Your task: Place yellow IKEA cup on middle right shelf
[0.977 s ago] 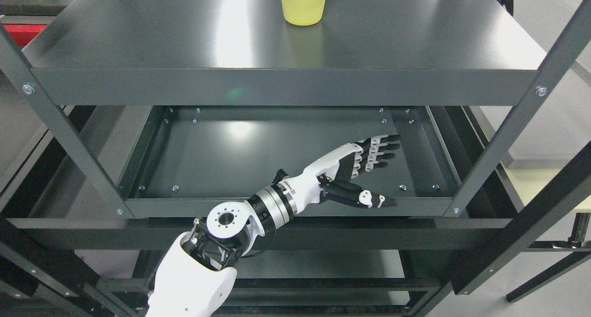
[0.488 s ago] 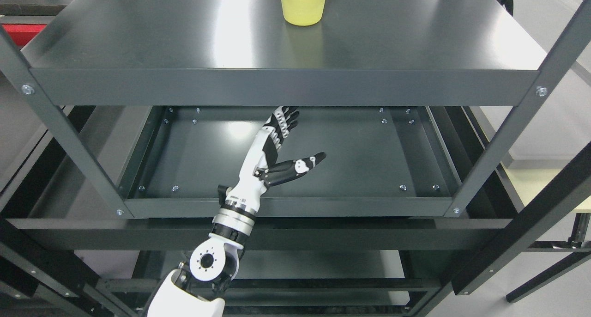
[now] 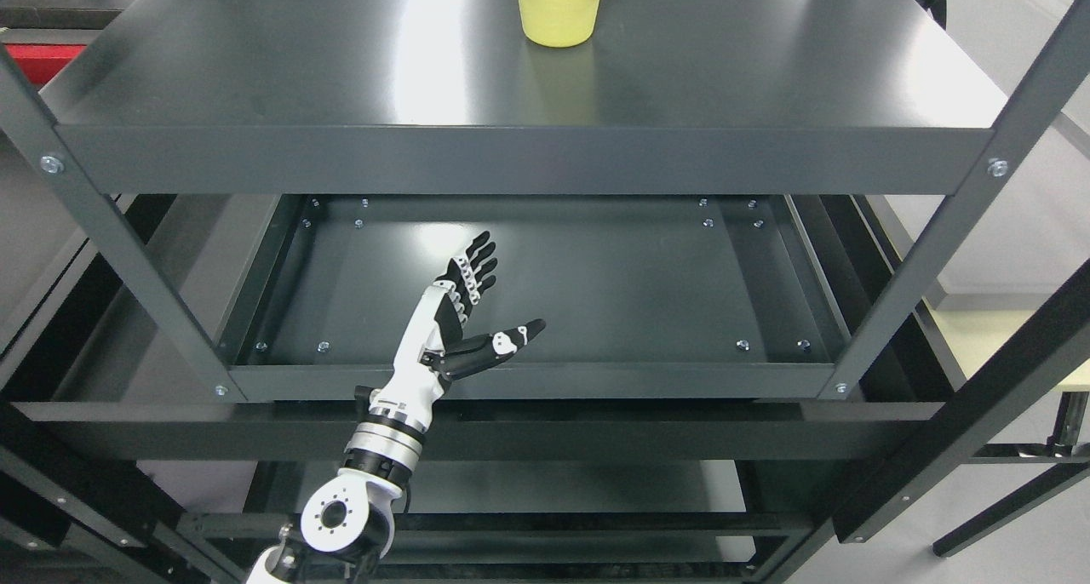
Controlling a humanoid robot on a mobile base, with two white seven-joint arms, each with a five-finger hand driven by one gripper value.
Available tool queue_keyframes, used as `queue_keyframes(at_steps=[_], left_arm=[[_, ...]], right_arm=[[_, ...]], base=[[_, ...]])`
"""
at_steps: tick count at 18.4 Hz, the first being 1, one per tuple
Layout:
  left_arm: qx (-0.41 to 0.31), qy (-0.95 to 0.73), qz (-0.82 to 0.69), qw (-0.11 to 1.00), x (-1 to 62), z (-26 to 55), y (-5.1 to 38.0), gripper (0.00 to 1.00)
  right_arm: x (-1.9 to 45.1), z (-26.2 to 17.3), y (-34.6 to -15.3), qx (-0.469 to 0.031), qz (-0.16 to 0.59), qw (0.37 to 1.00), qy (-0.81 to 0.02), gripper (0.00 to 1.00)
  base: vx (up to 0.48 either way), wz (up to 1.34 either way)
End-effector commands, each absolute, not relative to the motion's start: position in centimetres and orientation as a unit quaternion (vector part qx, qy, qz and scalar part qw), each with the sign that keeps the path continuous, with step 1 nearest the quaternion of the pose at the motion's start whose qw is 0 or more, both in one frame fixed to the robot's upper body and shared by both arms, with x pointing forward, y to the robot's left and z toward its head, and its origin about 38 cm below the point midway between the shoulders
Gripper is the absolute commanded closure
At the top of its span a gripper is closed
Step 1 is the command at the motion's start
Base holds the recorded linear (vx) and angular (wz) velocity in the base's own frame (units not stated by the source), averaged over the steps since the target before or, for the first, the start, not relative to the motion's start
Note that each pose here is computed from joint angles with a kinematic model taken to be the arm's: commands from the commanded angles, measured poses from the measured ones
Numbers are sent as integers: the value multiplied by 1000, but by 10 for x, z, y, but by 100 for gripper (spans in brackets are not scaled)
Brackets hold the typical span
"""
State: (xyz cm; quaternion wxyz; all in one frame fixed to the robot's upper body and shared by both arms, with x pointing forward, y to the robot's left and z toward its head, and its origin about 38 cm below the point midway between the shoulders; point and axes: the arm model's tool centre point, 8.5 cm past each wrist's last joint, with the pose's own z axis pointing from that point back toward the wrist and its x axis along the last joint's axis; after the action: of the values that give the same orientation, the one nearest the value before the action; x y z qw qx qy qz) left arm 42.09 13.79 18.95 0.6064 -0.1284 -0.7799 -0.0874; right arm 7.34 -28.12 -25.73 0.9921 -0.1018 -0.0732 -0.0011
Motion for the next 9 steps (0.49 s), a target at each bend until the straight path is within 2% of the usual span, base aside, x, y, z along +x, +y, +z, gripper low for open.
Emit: queue_keyframes(at_steps=[1, 9], left_arm=[[-67, -808, -25, 585, 418, 217, 214, 3], [-60, -800, -17, 597, 420, 216, 222, 1]], right_arm=[[64, -257, -291, -108, -4, 992, -66, 1], [64, -257, -291, -108, -4, 992, -66, 1]], base=[[0, 0], [0, 0]])
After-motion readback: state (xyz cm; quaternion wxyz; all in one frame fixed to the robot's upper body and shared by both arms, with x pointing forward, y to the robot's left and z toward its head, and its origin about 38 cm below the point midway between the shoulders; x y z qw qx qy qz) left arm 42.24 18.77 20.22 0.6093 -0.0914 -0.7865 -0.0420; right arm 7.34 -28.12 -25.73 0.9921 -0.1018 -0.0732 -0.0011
